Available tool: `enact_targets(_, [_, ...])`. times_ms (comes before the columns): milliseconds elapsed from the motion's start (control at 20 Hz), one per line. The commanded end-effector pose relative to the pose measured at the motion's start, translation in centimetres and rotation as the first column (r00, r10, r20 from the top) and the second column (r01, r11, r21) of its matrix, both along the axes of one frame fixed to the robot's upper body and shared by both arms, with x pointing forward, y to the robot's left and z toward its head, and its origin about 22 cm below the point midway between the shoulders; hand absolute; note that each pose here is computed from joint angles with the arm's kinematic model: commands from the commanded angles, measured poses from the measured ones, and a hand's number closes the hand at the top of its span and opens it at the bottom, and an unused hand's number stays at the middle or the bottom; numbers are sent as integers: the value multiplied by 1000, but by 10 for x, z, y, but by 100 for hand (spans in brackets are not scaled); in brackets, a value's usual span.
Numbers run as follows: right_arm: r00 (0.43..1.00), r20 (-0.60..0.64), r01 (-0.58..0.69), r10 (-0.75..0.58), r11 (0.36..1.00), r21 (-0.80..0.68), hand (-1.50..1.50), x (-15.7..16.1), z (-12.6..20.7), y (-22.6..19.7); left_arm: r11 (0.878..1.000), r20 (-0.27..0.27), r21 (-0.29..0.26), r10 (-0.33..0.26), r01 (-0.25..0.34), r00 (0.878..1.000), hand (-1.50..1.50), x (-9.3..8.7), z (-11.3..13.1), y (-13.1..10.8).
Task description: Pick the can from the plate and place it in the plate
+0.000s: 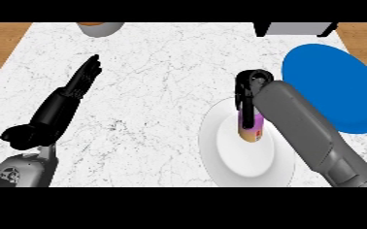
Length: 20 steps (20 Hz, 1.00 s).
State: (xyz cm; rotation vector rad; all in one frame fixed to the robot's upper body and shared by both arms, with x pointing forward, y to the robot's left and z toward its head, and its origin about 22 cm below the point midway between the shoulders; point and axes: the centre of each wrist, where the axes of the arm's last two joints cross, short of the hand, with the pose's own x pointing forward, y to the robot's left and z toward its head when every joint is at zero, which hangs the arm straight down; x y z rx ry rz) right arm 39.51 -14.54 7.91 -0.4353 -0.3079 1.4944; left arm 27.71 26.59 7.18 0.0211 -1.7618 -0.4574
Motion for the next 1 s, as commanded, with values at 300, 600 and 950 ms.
enact_targets(300, [628, 709, 450, -321, 893, 5, 150, -3, 24, 67, 1000, 5, 2, -24, 24, 1000, 0, 4, 7, -4])
enact_targets(600, [403, 859, 508, -316, 858, 77, 150, -13, 44, 132, 999, 4, 0, -34, 34, 999, 0, 7, 10, -4])
enact_targets(950, [263, 913, 558, -311, 821, 119, 150, -9, 57, 139, 1000, 16, -3, -3, 3, 1000, 0, 1, 11, -2])
